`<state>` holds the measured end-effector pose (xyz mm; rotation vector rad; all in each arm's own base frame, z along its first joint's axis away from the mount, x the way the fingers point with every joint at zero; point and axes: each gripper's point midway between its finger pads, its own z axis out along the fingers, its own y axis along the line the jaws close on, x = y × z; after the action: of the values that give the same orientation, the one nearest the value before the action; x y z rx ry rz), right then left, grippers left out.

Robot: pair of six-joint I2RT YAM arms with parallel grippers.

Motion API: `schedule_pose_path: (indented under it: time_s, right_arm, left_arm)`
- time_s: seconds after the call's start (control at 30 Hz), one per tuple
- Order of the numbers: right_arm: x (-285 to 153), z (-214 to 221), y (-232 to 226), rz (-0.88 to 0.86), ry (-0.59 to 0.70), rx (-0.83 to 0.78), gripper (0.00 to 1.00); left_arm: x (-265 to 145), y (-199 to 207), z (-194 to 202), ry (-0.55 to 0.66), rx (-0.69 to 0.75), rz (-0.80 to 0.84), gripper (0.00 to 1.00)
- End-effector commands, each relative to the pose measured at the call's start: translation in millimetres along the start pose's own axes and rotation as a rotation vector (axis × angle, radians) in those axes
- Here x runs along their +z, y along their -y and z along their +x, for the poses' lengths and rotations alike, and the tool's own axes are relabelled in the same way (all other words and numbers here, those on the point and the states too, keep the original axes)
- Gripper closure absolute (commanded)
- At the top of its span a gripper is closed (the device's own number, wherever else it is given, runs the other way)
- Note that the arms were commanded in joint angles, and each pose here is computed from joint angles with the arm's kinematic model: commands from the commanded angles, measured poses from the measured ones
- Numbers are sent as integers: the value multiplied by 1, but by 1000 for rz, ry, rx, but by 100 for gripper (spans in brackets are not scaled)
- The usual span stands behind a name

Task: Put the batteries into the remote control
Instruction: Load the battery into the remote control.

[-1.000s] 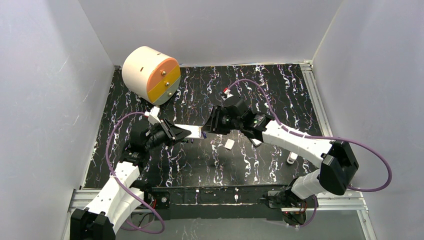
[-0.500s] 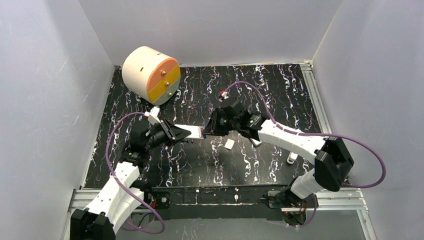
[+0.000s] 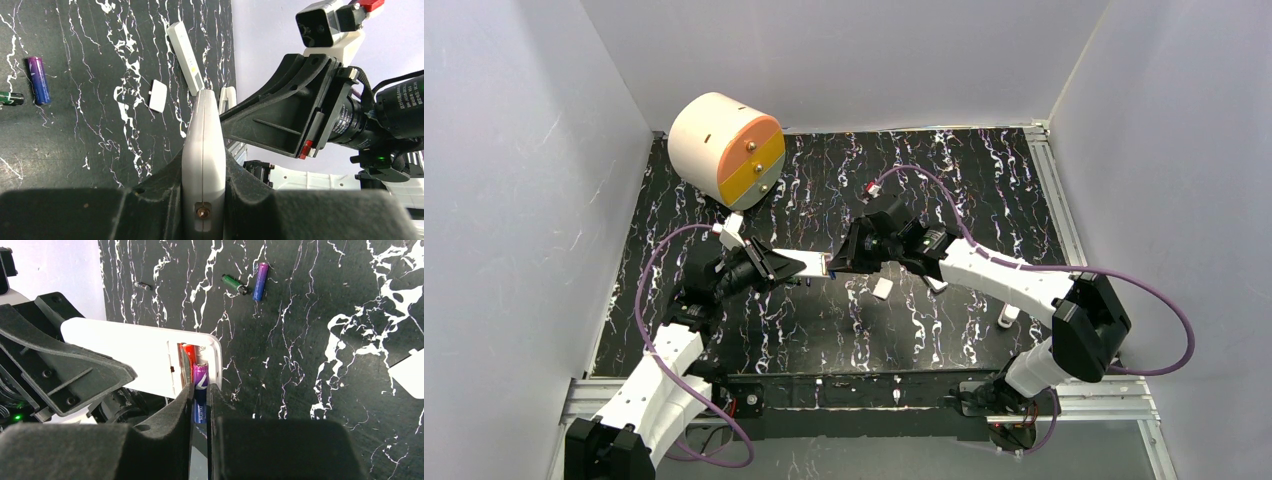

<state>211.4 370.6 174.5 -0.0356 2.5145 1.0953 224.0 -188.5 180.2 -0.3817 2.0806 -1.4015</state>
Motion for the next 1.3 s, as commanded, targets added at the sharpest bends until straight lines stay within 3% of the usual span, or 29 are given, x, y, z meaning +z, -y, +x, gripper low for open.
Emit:
schedule_pose_path:
  time_s: [0.0, 0.13, 0.3, 0.47, 0.7, 1.27]
  right_arm:
    - [-1, -1, -12, -20, -24, 51, 81]
    - [-6, -13, -22, -55, 38, 50, 66]
    - [-11, -22, -28, -77, 75, 55, 61]
    - [-10, -22, -32, -94, 65, 69, 67]
    - [-6, -18, -24, -40, 28, 72, 82]
    - [-2, -14, -3, 58, 15, 71, 82]
  left_arm:
    - [-2, 13, -3, 4, 38, 49, 100]
    - [-2, 14, -2, 3, 40, 52, 100]
    - [-2, 15, -3, 5, 38, 54, 100]
    - [-2, 14, -3, 4, 37, 50, 100]
    - [0, 11, -3, 0, 36, 40, 100]
    - [-1, 12, -3, 6, 38, 45, 100]
